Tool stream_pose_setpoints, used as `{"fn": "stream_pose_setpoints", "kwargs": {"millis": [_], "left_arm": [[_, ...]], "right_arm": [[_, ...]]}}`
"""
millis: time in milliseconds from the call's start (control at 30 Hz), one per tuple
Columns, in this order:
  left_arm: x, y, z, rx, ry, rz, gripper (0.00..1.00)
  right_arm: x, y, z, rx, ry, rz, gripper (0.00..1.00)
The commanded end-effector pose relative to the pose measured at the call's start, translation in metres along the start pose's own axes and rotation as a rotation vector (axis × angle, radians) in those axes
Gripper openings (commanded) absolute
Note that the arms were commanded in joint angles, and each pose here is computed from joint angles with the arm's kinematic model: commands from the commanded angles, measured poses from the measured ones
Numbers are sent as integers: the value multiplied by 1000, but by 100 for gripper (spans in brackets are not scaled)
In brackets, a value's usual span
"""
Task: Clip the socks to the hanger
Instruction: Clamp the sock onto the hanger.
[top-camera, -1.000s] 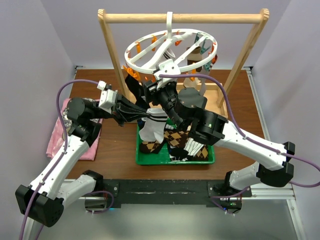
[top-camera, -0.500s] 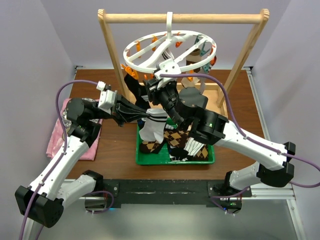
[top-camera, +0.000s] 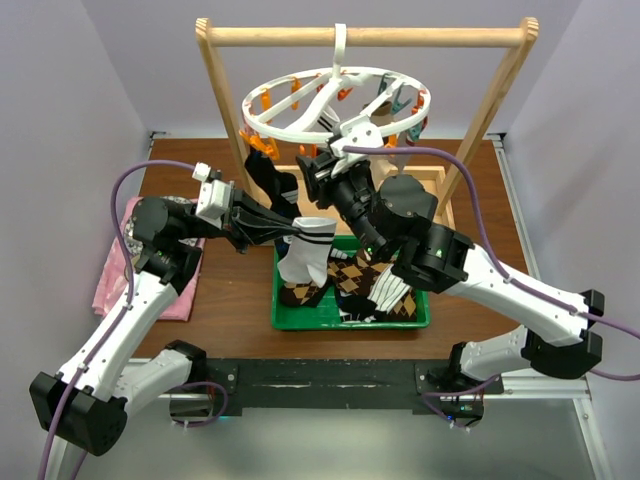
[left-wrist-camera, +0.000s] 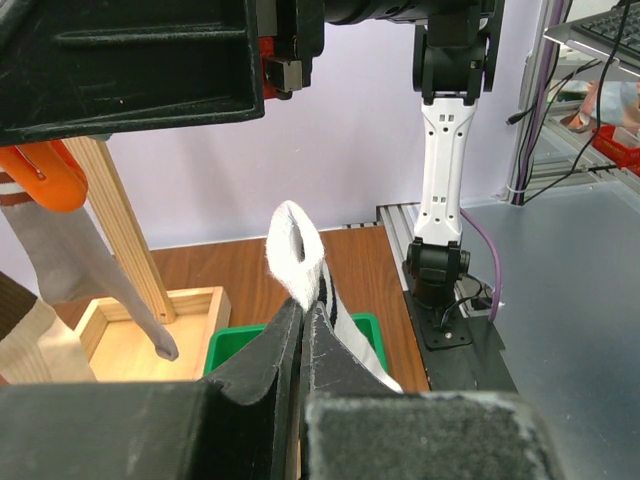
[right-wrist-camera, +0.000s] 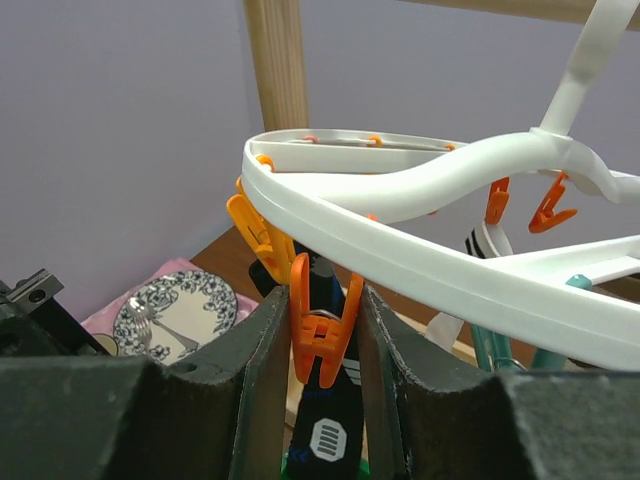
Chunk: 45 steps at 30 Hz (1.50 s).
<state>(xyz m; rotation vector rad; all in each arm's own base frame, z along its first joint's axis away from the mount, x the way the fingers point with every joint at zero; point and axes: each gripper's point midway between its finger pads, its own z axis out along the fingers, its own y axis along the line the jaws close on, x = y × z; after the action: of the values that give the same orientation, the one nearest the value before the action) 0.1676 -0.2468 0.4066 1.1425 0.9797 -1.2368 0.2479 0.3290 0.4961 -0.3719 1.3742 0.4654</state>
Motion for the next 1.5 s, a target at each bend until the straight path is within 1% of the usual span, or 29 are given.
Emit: {"fn": "stream_pose_setpoints", "kwargs": {"millis": [0, 67, 100, 167, 300, 367, 433, 500, 533, 567, 633, 667, 733, 767, 800, 967, 1100, 1467], "left_arm": [[-5, 6, -2, -46, -19, 46, 0], [-6, 15, -3, -75, -19, 60, 0], [-9, 20, -3, -101, -23, 66, 0], [-9, 30, -2, -129, -12, 72, 0], [-15, 57, -5, -241, -22, 84, 0], [-17, 69, -6, -263, -32, 49, 0], [-17, 74, -3, -233, -38, 37, 0], [-18, 75, -2, -205, -42, -28, 0], [-23, 78, 0, -179, -60, -13, 0], [-25, 77, 0, -163, -64, -45, 0], [-27, 75, 3, -99, -50, -44, 0], [-28, 73, 3, -81, -47, -79, 0], [-31, 72, 4, -31, -33, -72, 0], [-32, 69, 5, -13, -28, -100, 0], [-35, 64, 5, 19, -17, -83, 0], [-35, 52, 3, 81, 22, -77, 0], [-35, 45, 1, 96, 31, -72, 0], [-39, 50, 3, 74, 10, -62, 0]], "right_arm": [[-22, -2, -6, -30, -60, 71, 22], [-25, -1, -8, -46, -62, 90, 19], [-28, -5, -10, -45, -66, 99, 15], [-31, -8, -12, -52, -71, 134, 12], [-32, -11, -14, -98, -67, 208, 12], [-31, -13, -15, -102, -62, 219, 12], [-30, -9, -17, -129, -57, 236, 12], [-27, -9, -17, -139, -51, 243, 12], [-26, -7, -17, -149, -48, 242, 12], [-27, -7, -19, -157, -52, 245, 11], [-23, -4, -19, -179, -47, 245, 12], [-23, -5, -20, -181, -49, 244, 12], [-20, 0, -20, -206, -42, 240, 11], [-20, 0, -19, -213, -41, 236, 11], [-18, 3, -18, -222, -37, 241, 11], [-15, 8, -17, -253, -31, 237, 11], [-13, 11, -15, -273, -25, 241, 11], [-11, 19, -16, -316, -17, 269, 10]]}}
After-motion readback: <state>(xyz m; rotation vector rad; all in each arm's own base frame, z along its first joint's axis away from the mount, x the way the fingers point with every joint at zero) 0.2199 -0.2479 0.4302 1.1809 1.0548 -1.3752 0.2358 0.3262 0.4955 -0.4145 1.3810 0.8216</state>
